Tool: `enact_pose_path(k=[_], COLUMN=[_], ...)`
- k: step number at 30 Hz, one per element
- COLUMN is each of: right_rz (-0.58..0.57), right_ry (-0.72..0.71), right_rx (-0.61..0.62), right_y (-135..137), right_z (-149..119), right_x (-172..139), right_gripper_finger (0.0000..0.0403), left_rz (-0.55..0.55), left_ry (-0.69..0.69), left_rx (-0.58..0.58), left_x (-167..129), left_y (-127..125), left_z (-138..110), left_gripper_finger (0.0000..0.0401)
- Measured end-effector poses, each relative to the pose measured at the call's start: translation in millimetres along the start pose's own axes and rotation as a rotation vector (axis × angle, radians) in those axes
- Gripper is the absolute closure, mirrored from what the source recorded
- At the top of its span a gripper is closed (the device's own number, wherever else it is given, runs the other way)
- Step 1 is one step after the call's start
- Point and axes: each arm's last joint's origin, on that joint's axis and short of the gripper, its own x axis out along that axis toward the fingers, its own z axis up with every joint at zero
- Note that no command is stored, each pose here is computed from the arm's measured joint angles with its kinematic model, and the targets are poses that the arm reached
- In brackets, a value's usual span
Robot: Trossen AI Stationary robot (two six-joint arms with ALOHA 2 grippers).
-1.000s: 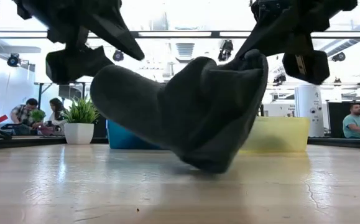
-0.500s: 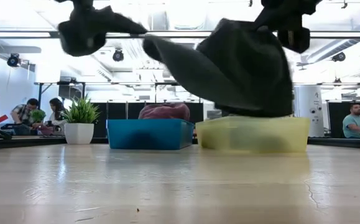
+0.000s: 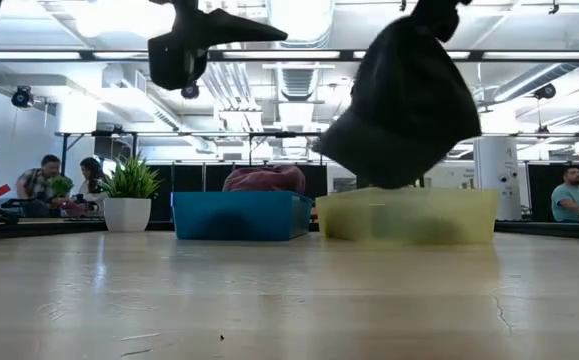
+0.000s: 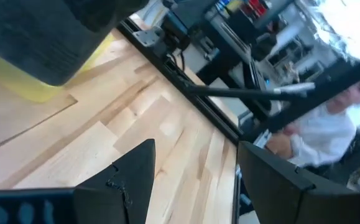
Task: Pick & Place hat
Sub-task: Put the black cap into the yellow bin
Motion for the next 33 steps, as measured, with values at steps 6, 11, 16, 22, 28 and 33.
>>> enact_pose_path(k=[6, 11, 16, 22, 28, 33], right_rz=[-0.033, -0.044, -0.005, -0.032, -0.126, -0.109], right_ry=[0.205, 0.241, 0.300, 0.438, 0.429, 0.429], right_rx=[-0.150, -0.313, -0.432, -0.553, -0.640, -0.692], right_y=[-31, -47, -59, -75, -80, -79], right_z=[12, 23, 28, 25, 29, 31], right_x=[-3, -1, 18, 36, 36, 45], right_gripper_finger=[0.0394, 0.0394, 0.0394, 0.0394, 0.0394, 0.0394], left_rz=[0.044, 0.055, 0.107, 0.129, 0.167, 0.220], left_ry=[-0.091, -0.171, -0.267, -0.296, -0.327, -0.369], left_rx=[-0.098, -0.108, -0.078, -0.079, -0.071, -0.064], left_x=[1, 1, 1, 1, 1, 4], left_y=[-3, -15, -20, -21, -18, -12], left_z=[6, 17, 25, 26, 28, 32], left_gripper_finger=[0.0179, 0.0179, 0.0179, 0.0179, 0.0179, 0.0179])
